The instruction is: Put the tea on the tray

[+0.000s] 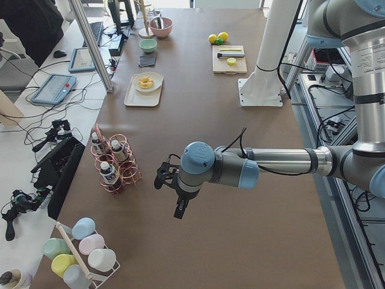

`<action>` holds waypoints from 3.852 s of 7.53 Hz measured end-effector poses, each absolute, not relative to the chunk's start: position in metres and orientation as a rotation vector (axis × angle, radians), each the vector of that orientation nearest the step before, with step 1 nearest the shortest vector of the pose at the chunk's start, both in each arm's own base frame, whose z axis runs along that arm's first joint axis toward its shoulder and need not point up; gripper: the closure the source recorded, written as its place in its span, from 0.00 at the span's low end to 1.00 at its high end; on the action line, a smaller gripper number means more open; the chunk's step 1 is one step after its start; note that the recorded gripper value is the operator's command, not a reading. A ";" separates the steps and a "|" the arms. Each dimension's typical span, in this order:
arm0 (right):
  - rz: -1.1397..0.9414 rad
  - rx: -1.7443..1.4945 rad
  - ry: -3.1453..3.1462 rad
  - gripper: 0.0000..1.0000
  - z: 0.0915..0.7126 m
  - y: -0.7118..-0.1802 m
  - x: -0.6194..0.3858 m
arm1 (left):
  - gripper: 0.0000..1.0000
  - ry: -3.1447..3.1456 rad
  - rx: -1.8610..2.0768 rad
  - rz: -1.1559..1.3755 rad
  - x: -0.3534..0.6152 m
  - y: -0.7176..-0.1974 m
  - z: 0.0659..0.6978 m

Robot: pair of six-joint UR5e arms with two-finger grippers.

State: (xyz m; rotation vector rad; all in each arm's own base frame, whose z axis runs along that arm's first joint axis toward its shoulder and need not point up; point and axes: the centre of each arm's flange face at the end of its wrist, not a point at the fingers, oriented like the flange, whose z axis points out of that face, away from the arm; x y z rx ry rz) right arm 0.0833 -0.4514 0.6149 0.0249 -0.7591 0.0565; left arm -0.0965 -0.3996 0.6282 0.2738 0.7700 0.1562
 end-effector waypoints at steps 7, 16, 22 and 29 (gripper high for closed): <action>0.054 0.027 -0.762 0.00 0.614 -0.448 0.083 | 0.02 0.806 0.421 0.225 -0.091 -0.403 0.602; 0.065 0.012 -0.758 0.00 0.620 -0.442 0.084 | 0.02 1.045 0.642 0.114 0.008 -0.490 0.494; 0.072 0.005 -0.758 0.00 0.623 -0.442 0.084 | 0.02 0.863 0.678 -0.212 0.107 -0.547 0.493; 0.072 0.003 -0.758 0.00 0.624 -0.442 0.084 | 0.10 0.790 0.759 -0.245 0.155 -0.607 0.475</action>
